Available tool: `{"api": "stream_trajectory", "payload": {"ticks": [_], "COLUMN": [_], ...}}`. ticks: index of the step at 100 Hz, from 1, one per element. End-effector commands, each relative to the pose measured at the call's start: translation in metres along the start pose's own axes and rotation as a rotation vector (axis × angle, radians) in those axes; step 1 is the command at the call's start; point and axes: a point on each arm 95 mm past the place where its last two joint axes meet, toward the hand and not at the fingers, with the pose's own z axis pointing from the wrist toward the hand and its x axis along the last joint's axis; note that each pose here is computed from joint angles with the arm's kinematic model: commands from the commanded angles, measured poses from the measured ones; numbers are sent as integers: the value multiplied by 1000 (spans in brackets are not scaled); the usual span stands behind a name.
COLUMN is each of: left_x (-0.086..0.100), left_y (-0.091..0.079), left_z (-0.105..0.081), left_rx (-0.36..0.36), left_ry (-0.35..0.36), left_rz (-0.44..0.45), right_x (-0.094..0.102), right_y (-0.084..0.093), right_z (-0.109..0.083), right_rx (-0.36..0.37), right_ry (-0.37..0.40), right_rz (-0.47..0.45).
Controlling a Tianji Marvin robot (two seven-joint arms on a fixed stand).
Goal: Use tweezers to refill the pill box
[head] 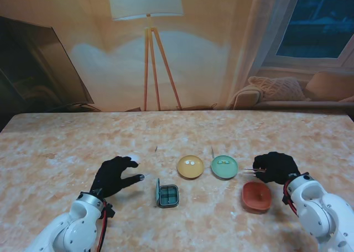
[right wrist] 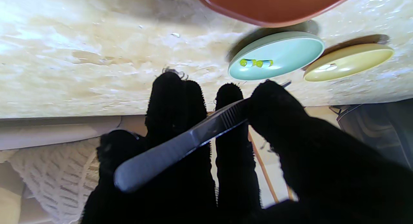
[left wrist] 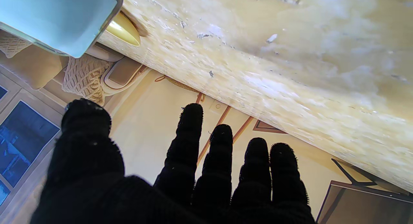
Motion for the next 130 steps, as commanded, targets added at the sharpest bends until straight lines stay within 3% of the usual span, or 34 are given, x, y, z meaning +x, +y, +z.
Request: {"api": "stream_trajectory", "payload": {"ticks": [1,49,89,130], "left_x": [2,-4,-10,-12], "left_y": [-4,-10,-9,-11], "left_z": [1,1,0,1], "left_rx": [-3,-3,-2,13], "left_ry": [1,-23,-46,-65], "left_rz": [-1,11,23,36], "right_x": [5,12,10,12], "right_y": [0,-4,-4,-10], "right_z": [7,50,75,95], "right_rx": [27,91,100,83], "right_ry": [20,93,131,145], "right_rz": [-13,-109,-205,-247]}}
